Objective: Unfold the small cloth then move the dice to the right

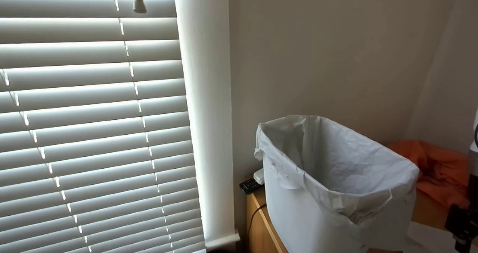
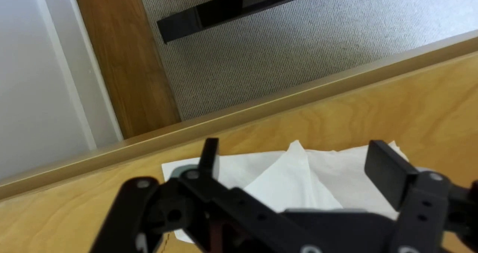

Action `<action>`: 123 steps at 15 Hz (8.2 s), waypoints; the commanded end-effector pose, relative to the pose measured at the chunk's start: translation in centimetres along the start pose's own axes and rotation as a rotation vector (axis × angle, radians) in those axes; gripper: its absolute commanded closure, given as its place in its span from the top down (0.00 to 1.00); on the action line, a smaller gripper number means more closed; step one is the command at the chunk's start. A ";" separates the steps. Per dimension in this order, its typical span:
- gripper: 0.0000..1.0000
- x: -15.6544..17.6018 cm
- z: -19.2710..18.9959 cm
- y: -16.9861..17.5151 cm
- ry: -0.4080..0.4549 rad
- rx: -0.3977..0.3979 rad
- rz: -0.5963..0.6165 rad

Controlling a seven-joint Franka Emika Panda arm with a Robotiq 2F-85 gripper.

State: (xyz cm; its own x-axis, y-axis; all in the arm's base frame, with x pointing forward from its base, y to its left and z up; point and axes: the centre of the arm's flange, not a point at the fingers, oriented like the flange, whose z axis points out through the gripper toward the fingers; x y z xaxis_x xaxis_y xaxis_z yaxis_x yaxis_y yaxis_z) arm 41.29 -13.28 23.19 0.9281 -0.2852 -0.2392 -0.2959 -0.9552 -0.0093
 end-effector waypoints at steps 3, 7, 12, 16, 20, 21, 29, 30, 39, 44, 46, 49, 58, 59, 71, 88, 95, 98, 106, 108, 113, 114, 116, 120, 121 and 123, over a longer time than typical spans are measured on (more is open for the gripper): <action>1.00 1.4 3.2 0.2 0.079 0.037 -0.007; 0.84 2.0 4.3 -0.2 0.093 0.052 -0.008; 0.56 2.6 4.9 -0.7 0.099 0.061 -0.024; 0.48 2.8 5.1 -1.0 0.094 0.059 -0.035; 0.61 3.0 5.4 -1.2 0.088 0.051 -0.047; 0.72 3.0 5.4 -1.2 0.085 0.048 -0.050; 0.31 3.0 5.3 -1.4 0.075 0.032 -0.067; 0.21 3.0 5.3 -1.4 0.075 0.033 -0.067; 0.00 2.9 4.5 -1.1 0.085 0.019 -0.067; 0.00 3.1 2.2 -0.5 0.128 0.002 -0.080; 0.00 3.3 1.6 -0.4 0.141 -0.001 -0.084; 0.00 3.8 0.5 0.1 0.172 -0.014 -0.078; 0.00 7.3 -2.6 1.8 0.298 -0.038 -0.055; 0.00 7.6 -2.8 1.7 0.306 -0.035 -0.053; 0.87 8.2 -3.0 1.1 0.347 -0.011 0.001; 1.00 6.8 -1.3 -0.4 0.289 -0.022 -0.058; 1.00 7.9 1.9 -0.3 0.249 0.022 0.170; 1.00 8.3 2.5 0.0 0.261 0.058 0.244; 0.46 9.1 2.7 0.6 0.276 0.100 0.317; 0.62 9.1 2.8 0.6 0.273 0.103 0.318; 0.61 9.2 3.1 0.5 0.267 0.105 0.320; 0.53 9.3 3.2 0.5 0.266 0.105 0.320; 0.29 9.3 3.2 0.6 0.268 0.106 0.322; 0.01 9.4 3.2 0.6 0.268 0.106 0.322; 0.05 9.5 3.2 0.6 0.268 0.107 0.322; 0.06 9.5 3.2 0.6 0.268 0.108 0.321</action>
State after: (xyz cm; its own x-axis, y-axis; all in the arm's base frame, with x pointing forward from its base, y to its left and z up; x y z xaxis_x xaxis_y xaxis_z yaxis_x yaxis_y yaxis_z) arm 49.15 -16.15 18.55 0.8180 -0.5751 0.0137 -0.5731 -0.8168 -0.0670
